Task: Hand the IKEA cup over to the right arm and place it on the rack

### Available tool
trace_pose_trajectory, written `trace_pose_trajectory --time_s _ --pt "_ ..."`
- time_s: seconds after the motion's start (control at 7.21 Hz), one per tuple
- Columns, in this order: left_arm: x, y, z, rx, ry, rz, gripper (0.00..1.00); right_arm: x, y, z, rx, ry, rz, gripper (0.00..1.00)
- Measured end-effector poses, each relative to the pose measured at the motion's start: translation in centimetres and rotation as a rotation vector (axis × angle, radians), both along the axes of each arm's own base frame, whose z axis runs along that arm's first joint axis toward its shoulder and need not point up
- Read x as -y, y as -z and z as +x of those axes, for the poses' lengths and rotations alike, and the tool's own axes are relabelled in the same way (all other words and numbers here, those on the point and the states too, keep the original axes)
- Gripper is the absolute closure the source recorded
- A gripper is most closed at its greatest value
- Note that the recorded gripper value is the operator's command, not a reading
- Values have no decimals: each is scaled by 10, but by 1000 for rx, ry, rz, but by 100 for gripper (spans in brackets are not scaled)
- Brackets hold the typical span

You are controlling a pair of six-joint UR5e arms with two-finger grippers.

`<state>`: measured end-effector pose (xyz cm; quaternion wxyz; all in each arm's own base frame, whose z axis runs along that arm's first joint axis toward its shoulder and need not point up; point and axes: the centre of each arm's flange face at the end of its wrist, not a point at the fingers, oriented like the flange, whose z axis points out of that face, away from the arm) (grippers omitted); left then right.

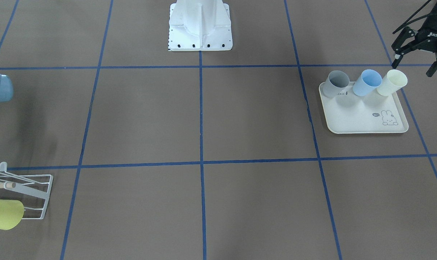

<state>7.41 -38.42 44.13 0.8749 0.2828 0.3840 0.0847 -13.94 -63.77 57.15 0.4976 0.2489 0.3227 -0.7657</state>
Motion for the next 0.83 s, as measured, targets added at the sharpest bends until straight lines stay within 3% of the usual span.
trace_pose_trajectory --time_s 0.55,0.83 --pt "1 0 0 0 0 1 0 0 5 -4 0 2 11 2" --pt "1 0 0 0 -1 2 0 0 34 -6 40 10 51 2"
